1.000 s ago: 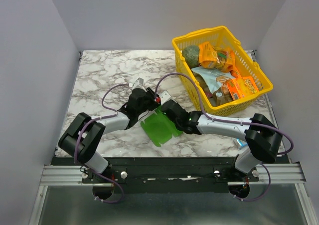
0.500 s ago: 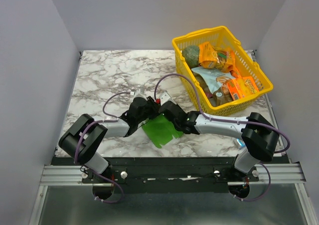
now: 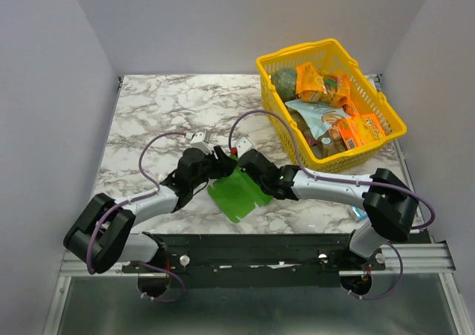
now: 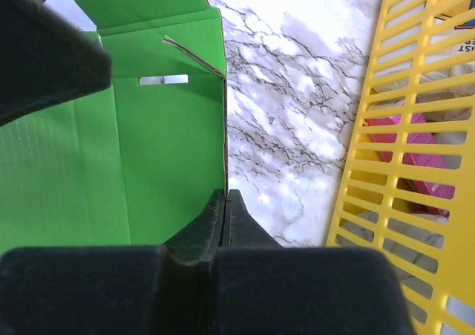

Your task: Fold the paper box

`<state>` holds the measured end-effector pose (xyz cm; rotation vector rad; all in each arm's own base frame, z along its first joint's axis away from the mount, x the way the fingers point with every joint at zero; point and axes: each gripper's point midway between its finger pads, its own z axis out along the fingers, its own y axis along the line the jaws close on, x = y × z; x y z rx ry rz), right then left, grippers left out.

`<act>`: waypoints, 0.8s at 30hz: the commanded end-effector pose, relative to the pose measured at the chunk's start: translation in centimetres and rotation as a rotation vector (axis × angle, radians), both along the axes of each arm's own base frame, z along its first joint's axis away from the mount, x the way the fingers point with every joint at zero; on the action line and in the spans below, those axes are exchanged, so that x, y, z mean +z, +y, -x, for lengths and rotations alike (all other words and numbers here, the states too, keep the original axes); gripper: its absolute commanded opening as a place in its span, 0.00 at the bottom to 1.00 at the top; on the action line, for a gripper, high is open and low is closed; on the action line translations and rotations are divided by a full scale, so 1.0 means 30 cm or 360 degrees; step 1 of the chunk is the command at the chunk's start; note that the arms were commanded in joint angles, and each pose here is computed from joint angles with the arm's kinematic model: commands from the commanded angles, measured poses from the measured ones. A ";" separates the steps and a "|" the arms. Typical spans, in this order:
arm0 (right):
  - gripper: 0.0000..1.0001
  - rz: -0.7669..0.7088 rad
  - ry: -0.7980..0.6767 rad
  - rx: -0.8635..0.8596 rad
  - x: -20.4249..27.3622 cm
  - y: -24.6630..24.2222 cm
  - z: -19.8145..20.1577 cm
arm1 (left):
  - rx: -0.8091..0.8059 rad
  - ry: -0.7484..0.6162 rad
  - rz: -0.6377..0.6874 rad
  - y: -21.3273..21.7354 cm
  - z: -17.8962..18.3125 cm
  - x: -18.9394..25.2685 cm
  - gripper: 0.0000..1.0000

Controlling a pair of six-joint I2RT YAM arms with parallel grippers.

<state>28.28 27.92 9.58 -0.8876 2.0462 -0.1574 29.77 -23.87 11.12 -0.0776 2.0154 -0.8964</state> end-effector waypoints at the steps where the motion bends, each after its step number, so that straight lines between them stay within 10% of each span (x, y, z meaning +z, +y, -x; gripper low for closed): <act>1: 0.01 -0.0063 0.0015 0.0074 0.019 0.038 0.016 | -0.0109 -0.0006 -0.0267 0.036 0.034 -0.116 0.59; 24: 0.01 -0.0059 0.0067 0.0111 0.008 0.070 0.018 | -0.0186 -0.0027 -0.0390 -0.021 0.019 -0.208 0.49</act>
